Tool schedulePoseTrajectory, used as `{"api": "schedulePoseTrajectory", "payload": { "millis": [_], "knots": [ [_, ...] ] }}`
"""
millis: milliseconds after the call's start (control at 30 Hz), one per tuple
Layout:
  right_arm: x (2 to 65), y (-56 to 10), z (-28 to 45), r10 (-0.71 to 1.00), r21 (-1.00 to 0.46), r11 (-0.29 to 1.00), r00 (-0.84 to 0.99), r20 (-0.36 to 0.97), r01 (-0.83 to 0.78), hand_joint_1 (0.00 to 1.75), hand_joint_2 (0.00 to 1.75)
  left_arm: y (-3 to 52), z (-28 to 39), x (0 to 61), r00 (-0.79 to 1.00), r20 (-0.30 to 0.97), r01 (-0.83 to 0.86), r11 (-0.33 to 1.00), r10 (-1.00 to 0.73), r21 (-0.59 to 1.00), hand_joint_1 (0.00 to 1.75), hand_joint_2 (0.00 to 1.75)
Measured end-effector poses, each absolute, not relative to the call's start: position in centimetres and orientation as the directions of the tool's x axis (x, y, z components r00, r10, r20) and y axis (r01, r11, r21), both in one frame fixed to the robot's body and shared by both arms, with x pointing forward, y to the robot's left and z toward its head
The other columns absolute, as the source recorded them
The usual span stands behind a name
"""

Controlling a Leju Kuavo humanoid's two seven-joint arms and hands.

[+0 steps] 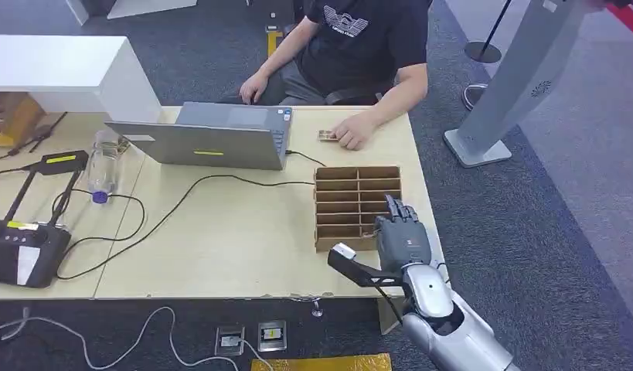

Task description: Pass the card to the sensor for recognition and then transmit it.

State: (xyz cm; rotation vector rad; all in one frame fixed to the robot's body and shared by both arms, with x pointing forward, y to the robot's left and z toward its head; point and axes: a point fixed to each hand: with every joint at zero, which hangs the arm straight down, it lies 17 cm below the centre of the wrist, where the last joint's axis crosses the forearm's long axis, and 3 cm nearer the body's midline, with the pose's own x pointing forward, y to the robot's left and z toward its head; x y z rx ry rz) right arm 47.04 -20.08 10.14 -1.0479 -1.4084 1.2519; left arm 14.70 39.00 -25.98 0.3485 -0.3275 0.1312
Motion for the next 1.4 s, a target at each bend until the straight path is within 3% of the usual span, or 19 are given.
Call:
{"api": "schedulePoseTrajectory", "payload": {
  "millis": [1100,1133,1167,1400],
  "knots": [
    [46.7,-20.3,10.0,0.976,-0.991,0.130,-0.178,0.126,0.010,1.75,1.75,39.0,-26.0,14.7,0.940,0.335,-0.171,0.932,0.058,0.320,0.00,0.00],
    [46.6,-20.3,10.0,0.976,-0.991,0.132,-0.178,0.127,0.011,0.42,1.75,39.1,-26.0,14.7,0.940,0.335,-0.171,0.932,0.058,0.321,0.00,0.00],
    [46.6,-20.3,10.0,0.976,-0.991,0.133,-0.178,0.128,0.012,0.00,1.75,39.1,-26.0,14.7,0.940,0.335,-0.171,0.932,0.058,0.321,0.00,0.00],
    [46.0,-20.2,9.3,0.974,-0.989,0.146,-0.175,0.143,0.002,0.00,1.75,39.1,-26.0,14.6,0.941,0.334,-0.172,0.931,0.057,0.323,0.00,0.00]
  ]
}}
